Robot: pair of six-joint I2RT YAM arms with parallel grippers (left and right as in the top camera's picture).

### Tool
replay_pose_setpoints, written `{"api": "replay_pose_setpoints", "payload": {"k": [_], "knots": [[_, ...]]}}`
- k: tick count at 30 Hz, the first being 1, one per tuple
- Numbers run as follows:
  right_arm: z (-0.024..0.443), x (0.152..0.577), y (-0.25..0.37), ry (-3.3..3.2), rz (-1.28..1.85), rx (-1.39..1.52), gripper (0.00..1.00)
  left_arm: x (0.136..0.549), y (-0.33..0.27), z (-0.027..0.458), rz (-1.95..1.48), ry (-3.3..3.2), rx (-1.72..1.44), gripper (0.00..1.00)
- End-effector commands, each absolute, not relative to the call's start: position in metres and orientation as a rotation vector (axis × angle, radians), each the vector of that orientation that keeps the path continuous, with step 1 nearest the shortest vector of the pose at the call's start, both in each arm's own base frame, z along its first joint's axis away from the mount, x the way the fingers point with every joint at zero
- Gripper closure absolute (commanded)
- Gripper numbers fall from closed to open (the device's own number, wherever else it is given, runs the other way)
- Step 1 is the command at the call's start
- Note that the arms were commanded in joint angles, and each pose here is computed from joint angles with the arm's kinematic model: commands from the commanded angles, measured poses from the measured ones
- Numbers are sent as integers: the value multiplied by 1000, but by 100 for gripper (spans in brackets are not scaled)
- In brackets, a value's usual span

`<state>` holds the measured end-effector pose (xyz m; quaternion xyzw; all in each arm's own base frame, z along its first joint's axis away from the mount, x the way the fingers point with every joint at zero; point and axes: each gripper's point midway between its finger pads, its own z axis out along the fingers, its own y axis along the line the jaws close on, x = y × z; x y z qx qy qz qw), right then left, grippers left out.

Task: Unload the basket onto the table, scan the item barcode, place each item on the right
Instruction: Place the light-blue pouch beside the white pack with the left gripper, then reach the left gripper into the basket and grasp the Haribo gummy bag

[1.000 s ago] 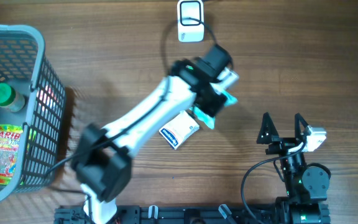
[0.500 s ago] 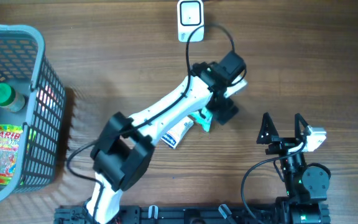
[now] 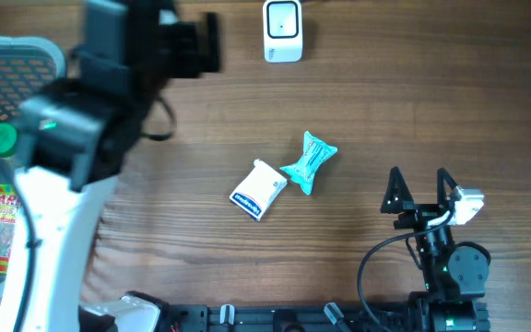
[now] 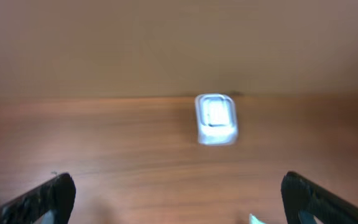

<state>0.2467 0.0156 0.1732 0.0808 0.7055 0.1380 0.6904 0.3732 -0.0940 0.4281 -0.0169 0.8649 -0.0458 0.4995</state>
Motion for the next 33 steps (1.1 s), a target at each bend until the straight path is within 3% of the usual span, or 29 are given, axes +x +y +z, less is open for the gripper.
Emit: {"api": "replay_pose_setpoints", "payload": {"k": [1, 9, 15, 25, 33], "knots": [[174, 247, 14, 1570, 306, 193, 0, 357, -26, 443, -78, 2038, -337, 0], [174, 247, 14, 1570, 306, 193, 1, 307, 74, 478, 40, 1844, -669, 0], [174, 247, 14, 1570, 307, 193, 0, 280, 123, 474, 126, 1782, -877, 0], [174, 247, 14, 1570, 306, 193, 0, 275, 176, 407, 161, 1827, -1308, 0], [174, 247, 14, 1570, 306, 193, 0, 276, 228, 293, 268, 1980, -1665, 0]]}}
